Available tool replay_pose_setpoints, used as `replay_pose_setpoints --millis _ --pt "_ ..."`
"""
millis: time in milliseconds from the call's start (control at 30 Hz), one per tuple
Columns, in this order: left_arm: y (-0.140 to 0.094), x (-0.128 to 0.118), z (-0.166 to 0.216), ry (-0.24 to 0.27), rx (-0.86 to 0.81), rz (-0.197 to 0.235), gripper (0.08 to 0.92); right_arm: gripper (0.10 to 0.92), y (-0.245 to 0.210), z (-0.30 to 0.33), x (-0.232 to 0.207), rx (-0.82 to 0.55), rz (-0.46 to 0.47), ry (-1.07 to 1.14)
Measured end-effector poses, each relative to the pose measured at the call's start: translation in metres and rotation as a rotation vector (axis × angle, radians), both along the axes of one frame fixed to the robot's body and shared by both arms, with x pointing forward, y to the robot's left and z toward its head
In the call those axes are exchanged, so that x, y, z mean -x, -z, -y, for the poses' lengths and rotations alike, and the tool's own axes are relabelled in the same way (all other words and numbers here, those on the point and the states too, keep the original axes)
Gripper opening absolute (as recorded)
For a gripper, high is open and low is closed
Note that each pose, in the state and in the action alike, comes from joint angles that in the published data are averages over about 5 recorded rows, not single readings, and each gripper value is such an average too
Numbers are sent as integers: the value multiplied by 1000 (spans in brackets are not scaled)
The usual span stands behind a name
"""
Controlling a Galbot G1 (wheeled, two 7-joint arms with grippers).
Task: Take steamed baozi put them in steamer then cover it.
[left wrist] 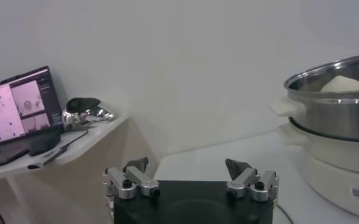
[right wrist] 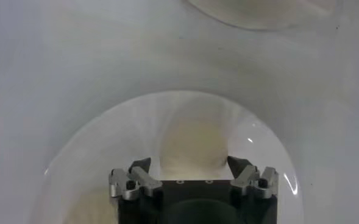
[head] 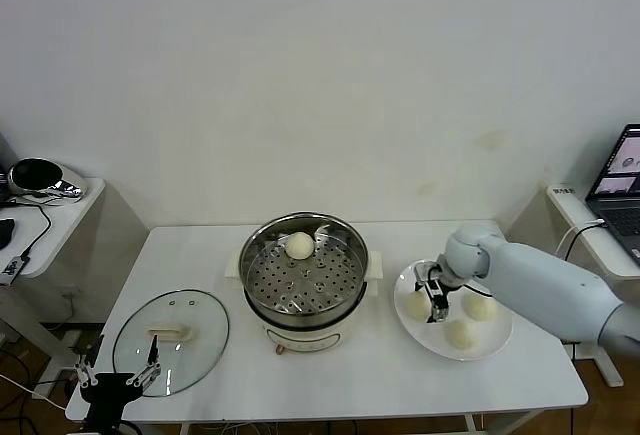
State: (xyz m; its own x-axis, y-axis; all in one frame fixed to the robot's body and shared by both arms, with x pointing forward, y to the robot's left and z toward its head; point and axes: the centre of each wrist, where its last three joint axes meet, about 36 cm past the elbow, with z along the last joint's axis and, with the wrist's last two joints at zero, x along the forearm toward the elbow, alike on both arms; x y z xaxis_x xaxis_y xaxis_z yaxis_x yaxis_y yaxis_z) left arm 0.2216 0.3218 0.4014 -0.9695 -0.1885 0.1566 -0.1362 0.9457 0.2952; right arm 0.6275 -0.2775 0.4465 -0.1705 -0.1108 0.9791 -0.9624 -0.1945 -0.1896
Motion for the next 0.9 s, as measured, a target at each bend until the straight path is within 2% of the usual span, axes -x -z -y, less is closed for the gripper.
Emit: replay_pose_setpoints --millis 500,700,900 --pt "-4 2 3 3 3 9 823 568 -27 4 -2 6 18 4" --pt "-4 1 3 5 2 11 823 560 -69 8 -7 -1 47 6" --pt "-5 -1 5 15 6 12 823 564 -135 -2 -15 -34 105 8"
